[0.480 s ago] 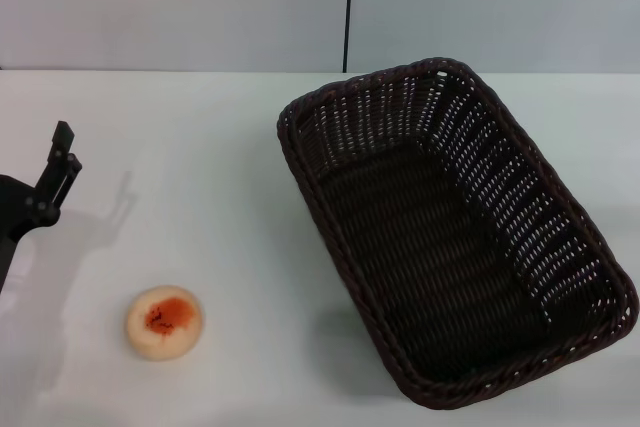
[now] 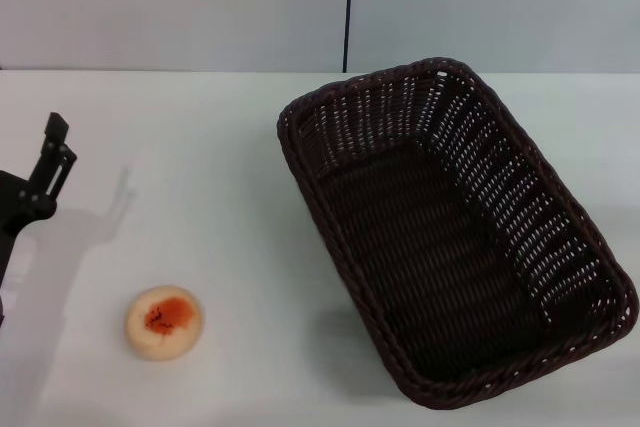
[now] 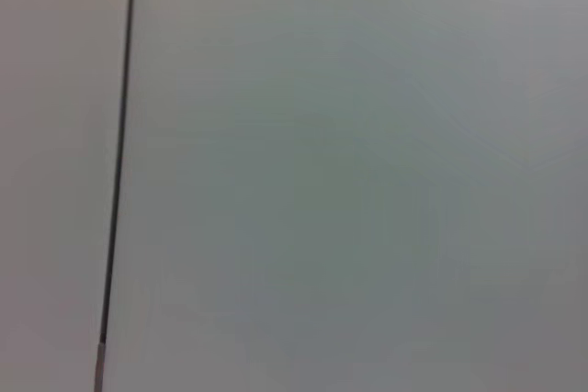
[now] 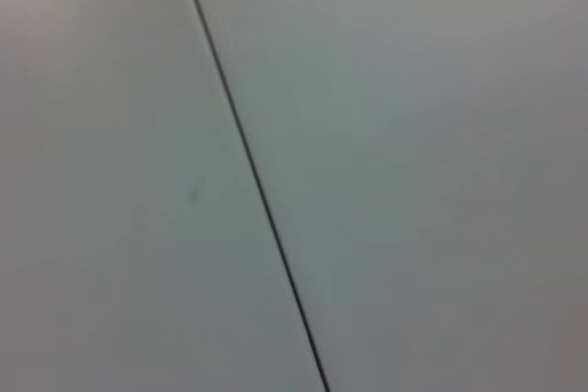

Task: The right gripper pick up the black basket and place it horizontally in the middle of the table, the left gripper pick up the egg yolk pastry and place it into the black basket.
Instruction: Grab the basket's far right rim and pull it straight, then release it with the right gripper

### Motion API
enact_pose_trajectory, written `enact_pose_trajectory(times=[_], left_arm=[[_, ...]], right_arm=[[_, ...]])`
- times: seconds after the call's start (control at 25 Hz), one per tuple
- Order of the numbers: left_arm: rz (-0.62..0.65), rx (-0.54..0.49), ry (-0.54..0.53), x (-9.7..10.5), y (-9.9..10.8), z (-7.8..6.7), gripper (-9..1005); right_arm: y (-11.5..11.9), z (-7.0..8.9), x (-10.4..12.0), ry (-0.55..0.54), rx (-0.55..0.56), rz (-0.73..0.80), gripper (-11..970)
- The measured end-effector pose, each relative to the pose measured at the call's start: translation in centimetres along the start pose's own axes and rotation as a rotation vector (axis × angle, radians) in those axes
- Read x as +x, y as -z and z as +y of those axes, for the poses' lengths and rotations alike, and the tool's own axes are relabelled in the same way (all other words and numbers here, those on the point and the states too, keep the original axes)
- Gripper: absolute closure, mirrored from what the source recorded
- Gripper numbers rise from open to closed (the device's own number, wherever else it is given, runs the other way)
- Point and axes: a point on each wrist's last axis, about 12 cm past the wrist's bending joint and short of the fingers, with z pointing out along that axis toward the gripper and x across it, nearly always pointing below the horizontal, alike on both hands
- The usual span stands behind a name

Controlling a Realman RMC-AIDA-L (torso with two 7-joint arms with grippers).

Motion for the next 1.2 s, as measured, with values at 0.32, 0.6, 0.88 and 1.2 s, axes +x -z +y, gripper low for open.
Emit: enact_pose_trajectory(times=[0.32, 0.6, 0.88, 1.2], left_arm=[[-0.011, -0.008, 0.04, -0.1, -0.3, 0.2, 170], [0.003, -0.008, 0.047, 0.1, -0.4, 0.0, 170], [0.006, -0.013, 0.065, 0.1, -0.6, 0.1, 170], [0.007, -0.01, 0.093, 0.1, -0.9, 0.6, 170]], right_arm=[[0.1, -1.8, -0.7, -0.063, -0.04, 0.075, 247], [-0.1, -2.9, -0.7, -0.128, -0.032, 0.146, 258], [-0.6, -3.6, -1.7, -0.177, -0.11, 0.2, 268], [-8.0, -4.1, -8.1, -0.272, -0.425, 0.644, 281]])
